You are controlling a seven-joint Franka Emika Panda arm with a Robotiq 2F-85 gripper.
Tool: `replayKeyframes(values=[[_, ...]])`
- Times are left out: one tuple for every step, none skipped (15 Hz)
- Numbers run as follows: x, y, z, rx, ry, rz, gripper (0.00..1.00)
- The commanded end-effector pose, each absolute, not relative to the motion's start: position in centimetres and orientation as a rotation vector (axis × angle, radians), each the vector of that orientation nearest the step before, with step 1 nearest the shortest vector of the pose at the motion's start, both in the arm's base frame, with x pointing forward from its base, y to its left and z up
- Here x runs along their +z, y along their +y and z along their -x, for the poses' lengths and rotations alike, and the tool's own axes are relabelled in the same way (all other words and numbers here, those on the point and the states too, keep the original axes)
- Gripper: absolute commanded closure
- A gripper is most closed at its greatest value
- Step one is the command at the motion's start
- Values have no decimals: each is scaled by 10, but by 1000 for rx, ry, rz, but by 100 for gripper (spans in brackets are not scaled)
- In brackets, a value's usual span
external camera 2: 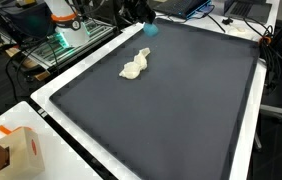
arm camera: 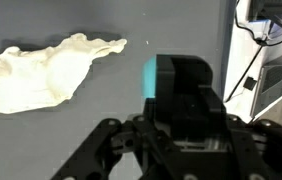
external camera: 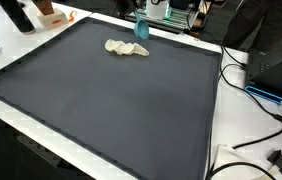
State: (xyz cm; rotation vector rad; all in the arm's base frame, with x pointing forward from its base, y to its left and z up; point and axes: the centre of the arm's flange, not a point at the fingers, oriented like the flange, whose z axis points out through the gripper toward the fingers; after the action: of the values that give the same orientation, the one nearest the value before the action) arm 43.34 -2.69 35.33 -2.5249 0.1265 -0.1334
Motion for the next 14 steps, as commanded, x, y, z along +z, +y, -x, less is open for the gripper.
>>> replayKeyframes(values=[[338,-51,-439,-79,166,2400,75],[334,-58,-439,-67,184,2364,75],[329,-65,-440,-59,204,2332,75],[324,-74,-441,-51,230,2292,75],[319,-81,-442,-50,255,2257,75],[315,-89,-442,-52,280,2223,75],[312,-95,-443,-53,304,2197,75],[308,-101,-444,-53,329,2173,75],[304,-106,-446,-51,348,2154,75],[299,-111,-447,-45,370,2137,75],[295,-114,-449,-41,389,2123,75],[290,-118,-451,-38,418,2107,75],[286,-122,-453,-40,436,2092,75],[280,-126,-456,-40,461,2087,75]])
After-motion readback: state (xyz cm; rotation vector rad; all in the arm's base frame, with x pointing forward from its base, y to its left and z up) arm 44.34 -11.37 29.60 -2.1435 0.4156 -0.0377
